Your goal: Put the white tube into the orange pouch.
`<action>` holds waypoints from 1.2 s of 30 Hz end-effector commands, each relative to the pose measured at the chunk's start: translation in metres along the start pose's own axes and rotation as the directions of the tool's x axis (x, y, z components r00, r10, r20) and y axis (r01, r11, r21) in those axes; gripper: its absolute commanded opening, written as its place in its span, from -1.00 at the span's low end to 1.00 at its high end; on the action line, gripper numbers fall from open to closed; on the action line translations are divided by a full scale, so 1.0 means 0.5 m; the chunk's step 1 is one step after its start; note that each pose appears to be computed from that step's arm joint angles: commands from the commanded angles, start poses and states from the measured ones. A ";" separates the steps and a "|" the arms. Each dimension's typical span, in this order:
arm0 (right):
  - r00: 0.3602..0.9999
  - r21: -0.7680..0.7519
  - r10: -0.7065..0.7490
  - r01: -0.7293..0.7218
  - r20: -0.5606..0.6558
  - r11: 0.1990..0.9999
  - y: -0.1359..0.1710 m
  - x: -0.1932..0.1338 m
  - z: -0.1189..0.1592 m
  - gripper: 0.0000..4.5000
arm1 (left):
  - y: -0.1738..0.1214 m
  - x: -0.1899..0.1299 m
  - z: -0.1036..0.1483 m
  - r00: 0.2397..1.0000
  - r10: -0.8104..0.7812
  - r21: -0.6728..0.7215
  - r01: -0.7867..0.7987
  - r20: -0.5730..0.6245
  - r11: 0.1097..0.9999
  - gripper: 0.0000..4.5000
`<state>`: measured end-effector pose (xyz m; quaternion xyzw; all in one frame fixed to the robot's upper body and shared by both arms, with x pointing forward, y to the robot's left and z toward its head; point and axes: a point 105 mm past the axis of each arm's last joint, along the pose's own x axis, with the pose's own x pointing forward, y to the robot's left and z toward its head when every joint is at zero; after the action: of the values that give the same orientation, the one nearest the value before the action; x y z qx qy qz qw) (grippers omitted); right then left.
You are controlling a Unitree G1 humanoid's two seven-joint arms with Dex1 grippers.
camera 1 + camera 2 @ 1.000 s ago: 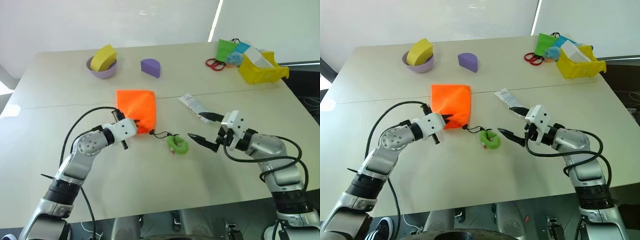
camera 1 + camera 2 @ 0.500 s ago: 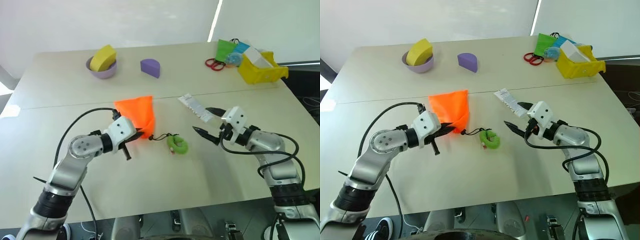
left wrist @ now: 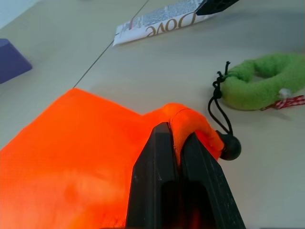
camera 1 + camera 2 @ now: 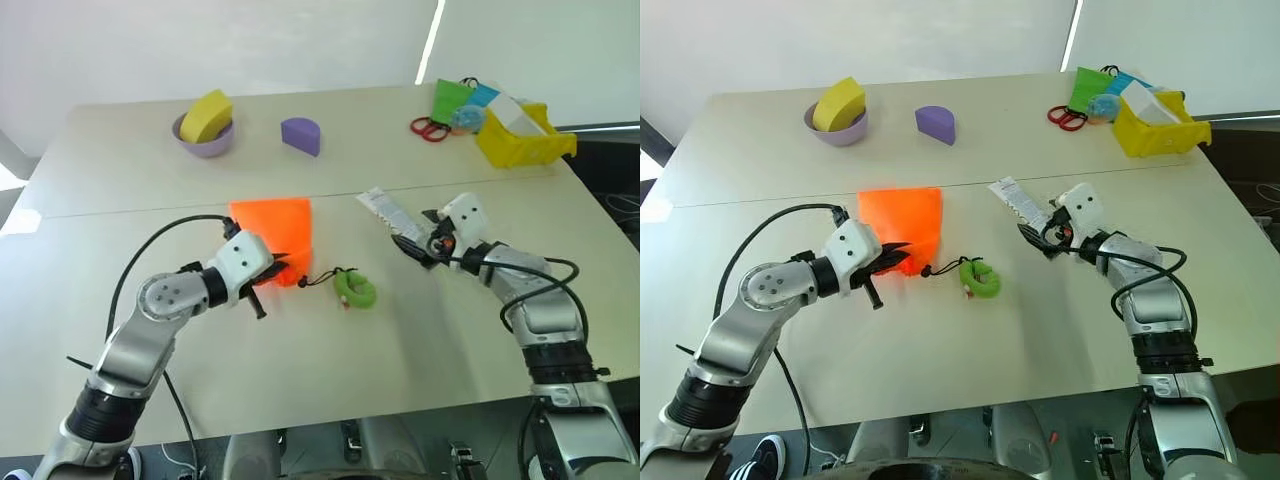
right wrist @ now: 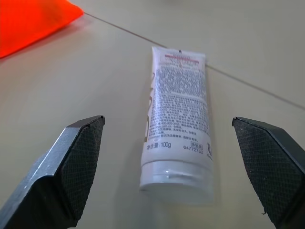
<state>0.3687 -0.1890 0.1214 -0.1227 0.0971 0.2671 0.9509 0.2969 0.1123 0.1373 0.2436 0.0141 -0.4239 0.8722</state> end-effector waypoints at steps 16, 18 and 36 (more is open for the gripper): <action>0.995 0.087 0.001 0.007 -0.100 0.996 -0.016 -0.012 0.012 -0.19 | 0.007 0.002 0.014 0.998 0.031 0.037 -0.033 0.046 0.999 -1.00; 0.996 0.083 -0.020 0.027 -0.085 0.996 -0.023 -0.014 0.019 -0.19 | 0.007 0.002 0.011 0.999 0.031 0.033 -0.032 0.043 0.999 -1.00; 0.732 0.135 0.680 -0.671 -0.034 0.729 0.206 -0.238 0.053 -0.19 | 0.012 0.001 0.006 0.998 0.049 0.048 -0.051 0.041 0.998 -1.00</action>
<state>0.2285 -0.1624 0.1453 -0.0280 0.2122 0.5517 0.8061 0.3005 0.1131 0.1316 0.2471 0.0031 -0.4123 0.8769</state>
